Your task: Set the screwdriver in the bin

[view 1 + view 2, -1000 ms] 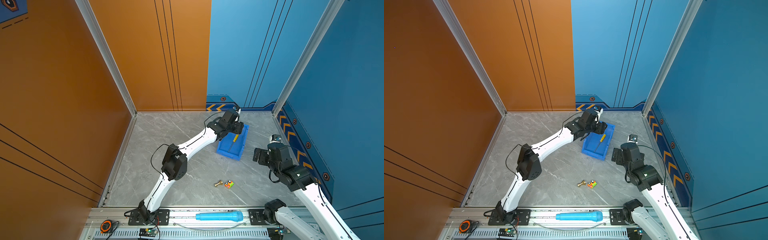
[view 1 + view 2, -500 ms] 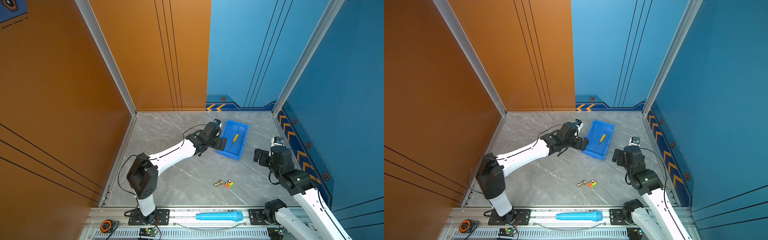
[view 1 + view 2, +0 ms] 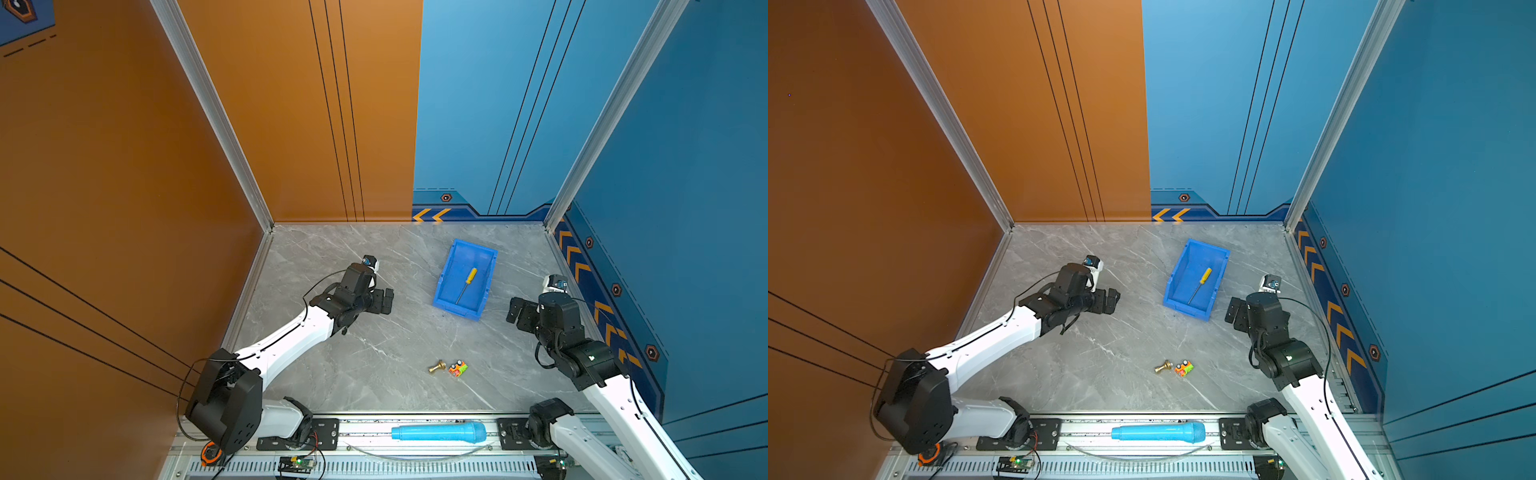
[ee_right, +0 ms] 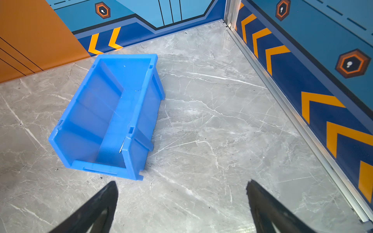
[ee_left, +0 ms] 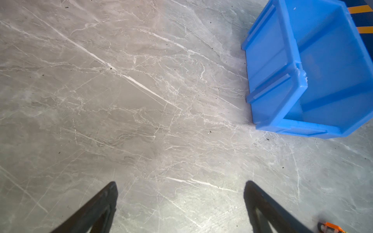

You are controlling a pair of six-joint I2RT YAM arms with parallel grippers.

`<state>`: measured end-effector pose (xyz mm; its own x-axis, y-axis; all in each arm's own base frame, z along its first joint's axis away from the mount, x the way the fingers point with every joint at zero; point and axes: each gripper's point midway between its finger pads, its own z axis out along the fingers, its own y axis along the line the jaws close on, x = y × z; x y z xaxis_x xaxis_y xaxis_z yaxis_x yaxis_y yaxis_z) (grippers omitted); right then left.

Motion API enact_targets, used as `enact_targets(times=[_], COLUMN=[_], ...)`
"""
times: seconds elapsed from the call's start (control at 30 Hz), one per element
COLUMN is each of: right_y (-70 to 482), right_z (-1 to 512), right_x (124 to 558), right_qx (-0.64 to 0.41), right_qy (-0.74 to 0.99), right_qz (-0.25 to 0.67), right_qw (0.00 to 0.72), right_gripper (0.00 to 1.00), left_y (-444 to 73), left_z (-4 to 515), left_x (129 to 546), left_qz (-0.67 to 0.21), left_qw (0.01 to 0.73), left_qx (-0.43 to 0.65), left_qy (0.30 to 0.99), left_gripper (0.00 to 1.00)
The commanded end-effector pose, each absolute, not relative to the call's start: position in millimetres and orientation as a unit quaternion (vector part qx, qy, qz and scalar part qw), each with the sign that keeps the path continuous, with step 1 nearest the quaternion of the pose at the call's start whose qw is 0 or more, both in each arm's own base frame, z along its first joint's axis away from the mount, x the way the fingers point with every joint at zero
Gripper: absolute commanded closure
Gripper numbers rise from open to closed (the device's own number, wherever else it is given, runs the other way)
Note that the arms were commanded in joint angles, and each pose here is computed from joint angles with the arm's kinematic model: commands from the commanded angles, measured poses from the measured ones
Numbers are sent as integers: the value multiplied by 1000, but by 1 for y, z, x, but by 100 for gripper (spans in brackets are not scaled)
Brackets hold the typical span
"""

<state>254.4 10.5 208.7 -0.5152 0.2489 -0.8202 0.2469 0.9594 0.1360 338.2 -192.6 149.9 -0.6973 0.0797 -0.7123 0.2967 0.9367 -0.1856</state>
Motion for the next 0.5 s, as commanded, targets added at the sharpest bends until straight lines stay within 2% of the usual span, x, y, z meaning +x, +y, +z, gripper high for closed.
enact_targets(times=[0.0, 0.2, 0.33, 0.47], right_y=[-1, -10, -16, -2], right_z=[214, 217, 211, 201], right_x=[253, 254, 259, 272], right_qx=[165, 135, 107, 49], right_qy=[844, 808, 808, 809], right_qz=[-8, -42, -88, -87], right_qw=[510, 571, 573, 579], right_gripper=[0, 0, 0, 0], left_y=[-194, -160, -132, -98], left_z=[164, 161, 157, 156], left_x=[339, 348, 354, 357], left_qz=[-165, -120, -67, 3], left_qw=[399, 415, 423, 435], left_qx=[112, 74, 41, 6], left_qy=[895, 899, 903, 900], left_gripper=[2, 2, 2, 2])
